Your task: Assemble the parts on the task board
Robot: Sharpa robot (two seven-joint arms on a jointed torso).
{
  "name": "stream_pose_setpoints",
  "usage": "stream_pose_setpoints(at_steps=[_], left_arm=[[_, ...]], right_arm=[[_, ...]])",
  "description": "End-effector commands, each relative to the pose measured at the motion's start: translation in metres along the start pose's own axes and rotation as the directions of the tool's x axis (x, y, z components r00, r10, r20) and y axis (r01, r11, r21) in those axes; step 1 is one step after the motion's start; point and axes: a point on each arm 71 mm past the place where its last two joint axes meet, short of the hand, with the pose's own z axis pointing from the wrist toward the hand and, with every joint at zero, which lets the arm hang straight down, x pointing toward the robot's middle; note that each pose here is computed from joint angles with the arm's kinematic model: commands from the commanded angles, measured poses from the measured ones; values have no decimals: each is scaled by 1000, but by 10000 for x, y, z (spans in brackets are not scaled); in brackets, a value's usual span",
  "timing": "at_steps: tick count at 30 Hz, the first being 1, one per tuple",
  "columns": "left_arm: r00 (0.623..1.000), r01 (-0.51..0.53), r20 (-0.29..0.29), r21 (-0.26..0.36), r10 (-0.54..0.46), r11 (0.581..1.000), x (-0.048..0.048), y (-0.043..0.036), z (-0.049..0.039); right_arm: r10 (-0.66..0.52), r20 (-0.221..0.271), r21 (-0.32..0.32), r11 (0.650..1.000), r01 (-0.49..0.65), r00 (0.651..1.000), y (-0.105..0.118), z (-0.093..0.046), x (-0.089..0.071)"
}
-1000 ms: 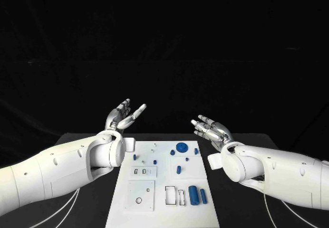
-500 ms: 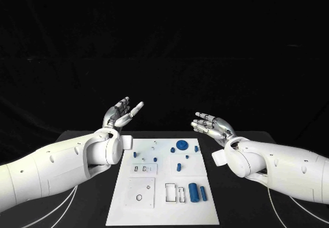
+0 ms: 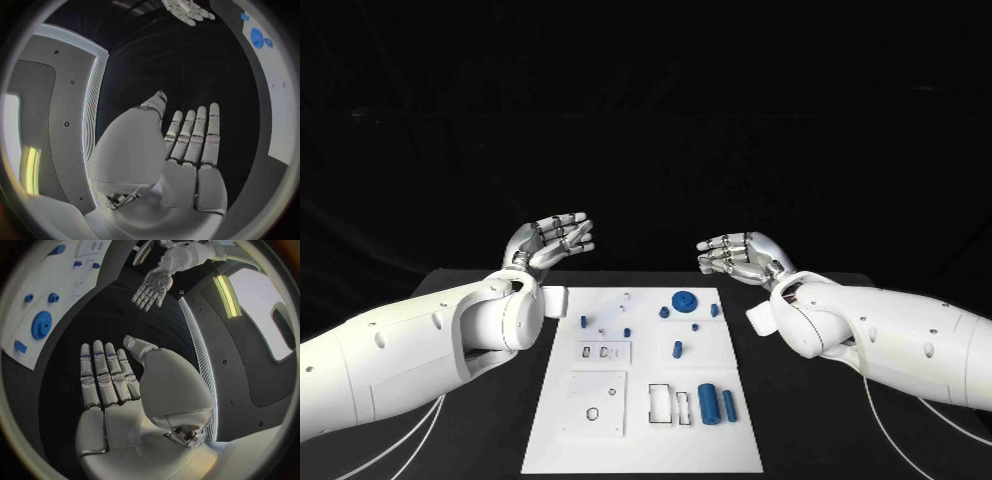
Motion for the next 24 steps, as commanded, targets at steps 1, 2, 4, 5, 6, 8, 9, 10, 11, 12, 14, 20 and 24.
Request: stream_pose_setpoints(at_steps=[1,2,4,5,6,8,9,10,11,12,14,20,24], left_arm=[[996,20,-83,3,-19,1000,67,-64,-39],[996,21,-88,2,-21,1000,69,-70,-46],[993,30,-115,1,-30,1000,81,-111,-85],[991,35,-126,1,-34,999,87,-128,-103],[990,37,-133,2,-37,999,91,-139,-114],[989,38,-147,10,-36,999,99,-172,-148],[987,35,-156,17,-32,999,105,-193,-170],[986,34,-161,21,-30,999,109,-205,-183],[985,33,-170,27,-28,999,115,-226,-204],[984,33,-174,31,-27,999,119,-239,-217],[982,34,-187,36,-27,999,129,-270,-249],[978,37,-209,42,-28,998,149,-327,-308],[975,41,-222,45,-30,998,163,-366,-347]], right_arm=[[-228,-74,-82,972,222,971,84,55,18],[-244,-79,-88,968,237,967,91,62,17],[-341,-106,-123,936,328,934,139,98,20],[-382,-115,-137,920,367,917,157,111,23],[-407,-119,-146,910,389,906,169,119,25],[-468,-128,-166,879,446,874,200,145,34],[-503,-134,-175,860,479,854,219,164,38],[-523,-136,-179,848,498,841,230,175,40],[-556,-144,-185,828,529,819,246,194,45],[-575,-148,-188,815,548,804,256,207,49],[-627,-160,-193,777,599,762,276,239,63],[-749,-188,-205,663,720,636,316,294,117],[-824,-190,-220,565,795,533,354,317,165]])
